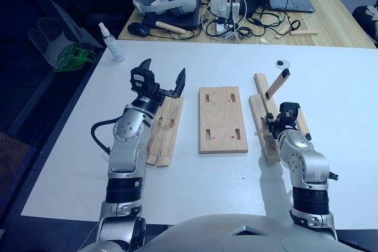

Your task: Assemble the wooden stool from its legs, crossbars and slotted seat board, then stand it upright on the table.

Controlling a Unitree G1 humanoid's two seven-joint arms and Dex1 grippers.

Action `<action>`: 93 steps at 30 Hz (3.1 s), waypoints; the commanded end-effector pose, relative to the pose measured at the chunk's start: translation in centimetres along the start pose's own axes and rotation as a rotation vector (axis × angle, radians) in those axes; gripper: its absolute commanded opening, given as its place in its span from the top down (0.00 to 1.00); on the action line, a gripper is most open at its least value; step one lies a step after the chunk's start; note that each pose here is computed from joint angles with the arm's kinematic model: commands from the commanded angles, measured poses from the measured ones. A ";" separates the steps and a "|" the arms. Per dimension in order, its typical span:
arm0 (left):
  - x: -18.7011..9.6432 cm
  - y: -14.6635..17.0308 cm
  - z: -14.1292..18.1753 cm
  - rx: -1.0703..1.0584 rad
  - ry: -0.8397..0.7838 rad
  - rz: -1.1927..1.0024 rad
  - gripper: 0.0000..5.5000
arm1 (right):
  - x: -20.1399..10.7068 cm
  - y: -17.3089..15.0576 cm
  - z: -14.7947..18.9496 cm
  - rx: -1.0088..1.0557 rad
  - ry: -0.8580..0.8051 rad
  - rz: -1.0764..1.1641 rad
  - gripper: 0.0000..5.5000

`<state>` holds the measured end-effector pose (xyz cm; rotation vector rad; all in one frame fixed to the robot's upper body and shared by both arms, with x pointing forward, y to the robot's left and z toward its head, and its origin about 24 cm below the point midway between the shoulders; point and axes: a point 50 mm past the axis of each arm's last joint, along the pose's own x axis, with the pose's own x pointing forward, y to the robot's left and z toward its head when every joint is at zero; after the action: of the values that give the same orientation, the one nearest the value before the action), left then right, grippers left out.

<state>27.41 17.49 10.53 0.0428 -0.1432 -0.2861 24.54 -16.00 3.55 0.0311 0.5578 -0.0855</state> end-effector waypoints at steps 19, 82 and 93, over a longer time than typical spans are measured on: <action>0.2 -0.1 0.1 0.005 0.002 0.000 0.02 | 1.3 -1.3 -0.9 0.002 0.131 0.046 0.19; 4.0 -0.4 5.4 -0.654 0.029 -0.279 0.02 | -2.4 3.3 8.0 -0.318 -0.599 0.770 0.63; 3.8 -1.1 6.5 -0.745 0.045 -0.375 0.02 | -4.1 5.8 6.8 -0.381 -0.553 0.990 0.63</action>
<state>29.74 15.35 17.01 -0.6880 0.0110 -0.6747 25.37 -10.49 11.09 -0.0852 -0.0311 0.9285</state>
